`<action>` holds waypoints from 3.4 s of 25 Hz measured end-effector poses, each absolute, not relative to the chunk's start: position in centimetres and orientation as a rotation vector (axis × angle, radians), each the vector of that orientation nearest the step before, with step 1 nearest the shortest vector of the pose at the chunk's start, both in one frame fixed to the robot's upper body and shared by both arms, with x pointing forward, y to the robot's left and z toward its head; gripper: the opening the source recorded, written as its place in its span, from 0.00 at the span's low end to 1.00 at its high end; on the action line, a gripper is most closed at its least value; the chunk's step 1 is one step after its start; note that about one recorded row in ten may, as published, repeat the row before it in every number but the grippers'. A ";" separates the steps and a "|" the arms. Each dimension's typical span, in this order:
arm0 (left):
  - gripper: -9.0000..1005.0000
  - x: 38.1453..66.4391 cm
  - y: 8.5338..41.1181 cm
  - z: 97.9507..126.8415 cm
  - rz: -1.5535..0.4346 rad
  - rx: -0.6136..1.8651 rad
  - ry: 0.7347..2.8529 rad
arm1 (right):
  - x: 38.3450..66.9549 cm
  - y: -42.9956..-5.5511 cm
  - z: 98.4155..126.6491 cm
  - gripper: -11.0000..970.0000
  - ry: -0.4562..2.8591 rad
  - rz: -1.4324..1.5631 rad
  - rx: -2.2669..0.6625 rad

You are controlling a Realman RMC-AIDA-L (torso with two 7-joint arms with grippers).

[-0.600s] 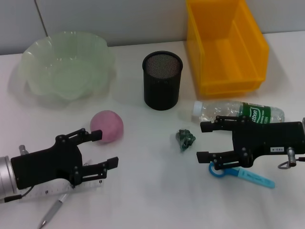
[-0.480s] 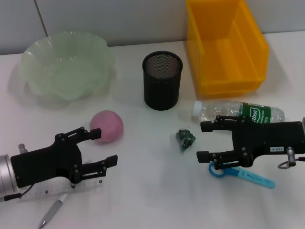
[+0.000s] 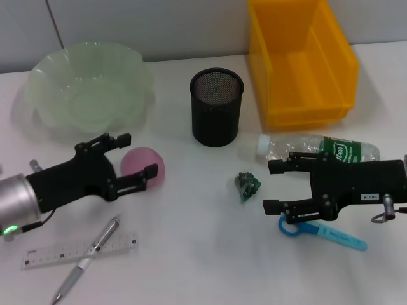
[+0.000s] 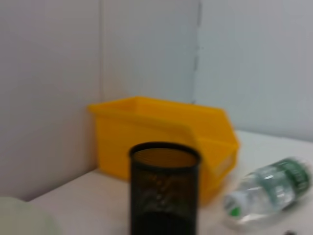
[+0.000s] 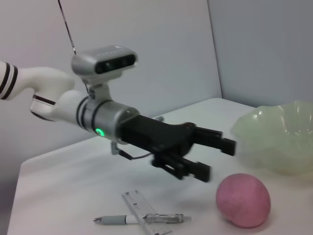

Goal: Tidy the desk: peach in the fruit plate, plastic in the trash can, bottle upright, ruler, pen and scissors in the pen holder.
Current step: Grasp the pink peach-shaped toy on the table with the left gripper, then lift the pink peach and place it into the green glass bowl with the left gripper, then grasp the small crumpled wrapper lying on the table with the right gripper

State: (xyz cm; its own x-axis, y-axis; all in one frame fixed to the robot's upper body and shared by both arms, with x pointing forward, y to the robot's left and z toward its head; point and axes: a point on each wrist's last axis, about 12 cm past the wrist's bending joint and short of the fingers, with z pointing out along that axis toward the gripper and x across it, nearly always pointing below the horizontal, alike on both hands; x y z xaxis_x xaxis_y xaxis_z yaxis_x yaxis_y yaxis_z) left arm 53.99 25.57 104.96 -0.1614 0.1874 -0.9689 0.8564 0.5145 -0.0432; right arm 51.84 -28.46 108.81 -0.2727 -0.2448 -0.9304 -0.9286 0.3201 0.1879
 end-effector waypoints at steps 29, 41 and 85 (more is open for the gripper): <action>0.61 55.7 24.2 102.6 -0.633 0.912 1.828 | 51.9 -28.6 108.9 0.87 1.728 0.995 -1.055; 0.37 56.7 25.0 106.3 -0.704 0.836 1.660 | 51.7 -28.7 108.9 0.87 1.723 0.999 -1.046; 0.82 53.7 26.8 106.6 -0.578 0.907 1.564 | 54.1 -30.9 116.7 0.87 1.984 0.895 -0.871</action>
